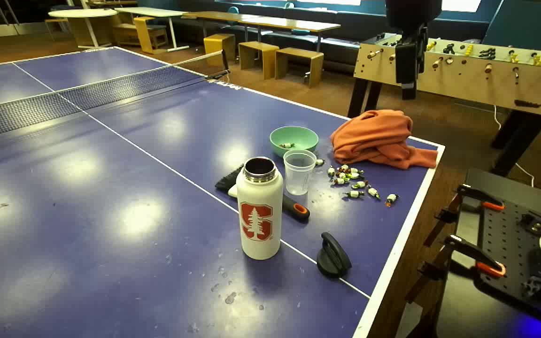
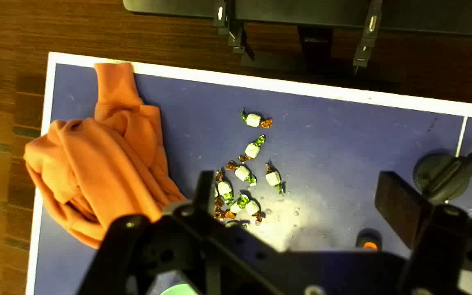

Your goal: Pick a candy from the table and put it in the bowl

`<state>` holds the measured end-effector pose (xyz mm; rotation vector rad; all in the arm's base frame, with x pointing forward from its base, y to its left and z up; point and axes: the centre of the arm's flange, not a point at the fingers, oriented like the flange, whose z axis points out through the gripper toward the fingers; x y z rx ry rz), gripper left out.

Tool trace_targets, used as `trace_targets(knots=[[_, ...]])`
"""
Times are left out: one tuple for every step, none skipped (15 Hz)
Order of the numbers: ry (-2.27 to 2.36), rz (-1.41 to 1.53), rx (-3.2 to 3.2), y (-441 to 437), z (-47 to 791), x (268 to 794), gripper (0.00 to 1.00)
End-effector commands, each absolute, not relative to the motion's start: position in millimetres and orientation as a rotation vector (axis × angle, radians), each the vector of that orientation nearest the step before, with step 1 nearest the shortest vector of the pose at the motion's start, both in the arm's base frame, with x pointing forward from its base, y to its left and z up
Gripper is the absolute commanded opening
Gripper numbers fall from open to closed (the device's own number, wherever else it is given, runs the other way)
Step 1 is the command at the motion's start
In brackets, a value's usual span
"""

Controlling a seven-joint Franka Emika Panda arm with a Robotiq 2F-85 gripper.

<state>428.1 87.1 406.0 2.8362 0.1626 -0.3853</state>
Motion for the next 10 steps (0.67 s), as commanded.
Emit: trace_targets(knots=[[0.163,-0.385,2.836,87,406,428,1.00],[0.163,-0.385,2.836,87,406,428,1.00],[0.163,-0.385,2.836,87,406,428,1.00],[0.163,-0.385,2.836,87,406,428,1.00],[0.163,-0.385,2.836,87,406,428,1.00],[0.182,-0.386,2.837,84,404,426,1.00],[0.202,-0.379,2.847,82,402,424,1.00],[0.236,-0.382,2.859,78,399,422,1.00],[0.269,-0.384,2.878,72,392,421,1.00],[0.305,-0.392,2.892,65,387,422,1.00]])
